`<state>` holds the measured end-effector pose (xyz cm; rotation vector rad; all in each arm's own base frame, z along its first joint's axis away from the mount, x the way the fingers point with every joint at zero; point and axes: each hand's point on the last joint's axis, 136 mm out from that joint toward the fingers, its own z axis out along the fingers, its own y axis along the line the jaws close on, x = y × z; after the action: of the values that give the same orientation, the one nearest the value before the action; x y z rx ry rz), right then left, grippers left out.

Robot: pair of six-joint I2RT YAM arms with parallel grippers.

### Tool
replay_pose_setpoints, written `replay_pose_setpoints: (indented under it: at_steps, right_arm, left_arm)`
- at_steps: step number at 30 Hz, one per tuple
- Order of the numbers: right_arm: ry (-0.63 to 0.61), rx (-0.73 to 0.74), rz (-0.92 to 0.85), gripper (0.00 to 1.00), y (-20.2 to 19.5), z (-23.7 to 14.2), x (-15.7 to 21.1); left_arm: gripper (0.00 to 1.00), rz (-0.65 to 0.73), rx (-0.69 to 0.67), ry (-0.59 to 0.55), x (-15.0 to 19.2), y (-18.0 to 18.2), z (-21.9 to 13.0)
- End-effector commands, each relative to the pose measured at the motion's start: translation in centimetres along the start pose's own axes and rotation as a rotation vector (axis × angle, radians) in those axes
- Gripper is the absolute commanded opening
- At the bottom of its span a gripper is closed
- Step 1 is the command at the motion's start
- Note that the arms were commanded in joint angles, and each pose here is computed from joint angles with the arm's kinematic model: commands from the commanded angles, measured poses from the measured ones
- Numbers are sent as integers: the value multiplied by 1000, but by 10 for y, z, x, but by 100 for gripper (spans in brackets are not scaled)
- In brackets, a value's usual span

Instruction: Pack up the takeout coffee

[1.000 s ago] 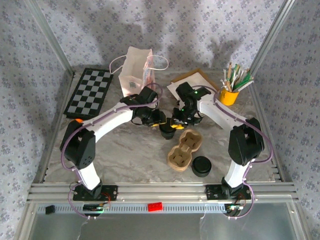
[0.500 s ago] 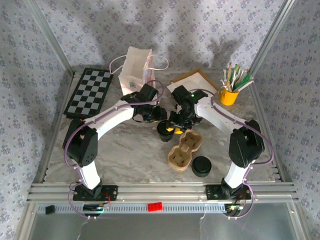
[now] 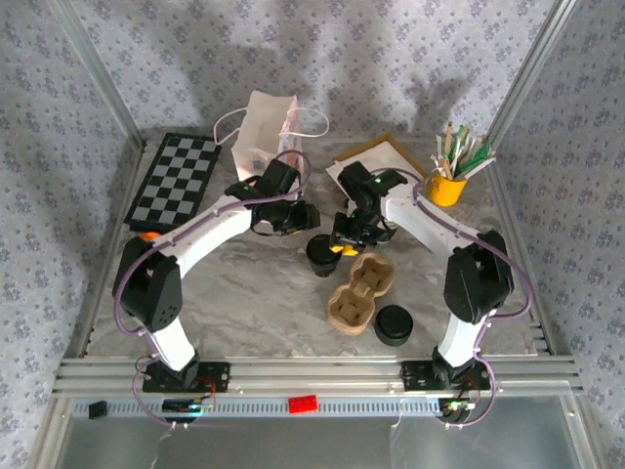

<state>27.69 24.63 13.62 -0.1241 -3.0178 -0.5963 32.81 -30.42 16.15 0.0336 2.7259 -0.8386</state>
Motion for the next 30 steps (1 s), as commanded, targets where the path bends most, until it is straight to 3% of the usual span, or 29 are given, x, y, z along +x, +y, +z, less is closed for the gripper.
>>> replay_pose_setpoints:
  at_steps: [1, 12, 18, 23, 30]
  right_arm:
    - [2, 42, -21, 25, -5, 0, -2]
    - [-62, 23, -60, 28, 10, -30, -6]
    - [-112, 51, -119, 36, 8, -57, 2]
    - [-116, 115, -120, 46, -9, -65, 18]
    - [-155, 131, -39, 73, 10, -50, 19]
  left_arm:
    - [40, 7, 1, -20, -1, -3, -13]
    - [40, 8, 3, -68, -9, -5, -40]
    - [40, 11, 10, -95, -7, -6, -64]
    - [40, 2, -2, -103, 1, 0, -81]
    - [40, -21, -40, -139, 6, 12, -102]
